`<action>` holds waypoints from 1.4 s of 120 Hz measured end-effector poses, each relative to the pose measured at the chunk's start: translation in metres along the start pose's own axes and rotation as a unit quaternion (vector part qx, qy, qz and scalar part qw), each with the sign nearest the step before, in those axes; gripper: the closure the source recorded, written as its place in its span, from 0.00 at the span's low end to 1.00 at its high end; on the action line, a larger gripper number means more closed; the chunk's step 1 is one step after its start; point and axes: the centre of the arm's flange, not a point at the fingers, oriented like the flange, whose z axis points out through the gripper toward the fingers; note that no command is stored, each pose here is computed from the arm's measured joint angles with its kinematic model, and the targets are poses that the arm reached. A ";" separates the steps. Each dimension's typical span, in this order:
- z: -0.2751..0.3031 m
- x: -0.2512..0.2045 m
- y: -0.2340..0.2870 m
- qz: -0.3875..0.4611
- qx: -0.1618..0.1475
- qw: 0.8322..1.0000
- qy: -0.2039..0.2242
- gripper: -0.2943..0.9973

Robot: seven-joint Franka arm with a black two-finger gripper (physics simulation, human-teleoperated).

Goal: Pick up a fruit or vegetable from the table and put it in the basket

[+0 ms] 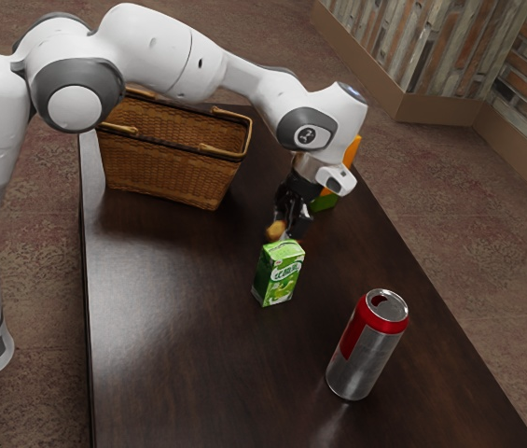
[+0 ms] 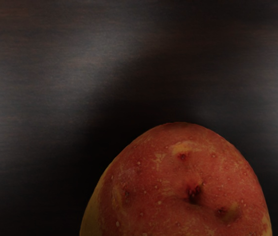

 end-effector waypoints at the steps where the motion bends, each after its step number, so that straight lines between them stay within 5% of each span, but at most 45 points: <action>1: 0.000 0.000 0.000 0.000 0.000 1.000 0.001 0.67; 44: -0.038 -0.012 -0.007 -0.003 0.006 0.999 0.036 0.60; 59: -0.140 -0.071 -0.013 -0.005 -0.001 0.994 0.110 0.60; 75: -0.204 -0.151 -0.062 -0.054 -0.005 0.990 0.133 0.60; 91: -0.212 -0.218 -0.148 -0.151 -0.014 0.983 0.100 0.60; 122: -0.201 -0.267 -0.166 -0.179 -0.020 0.983 0.036 0.60; 168: -0.172 -0.282 -0.173 -0.188 -0.032 0.981 -0.022 0.55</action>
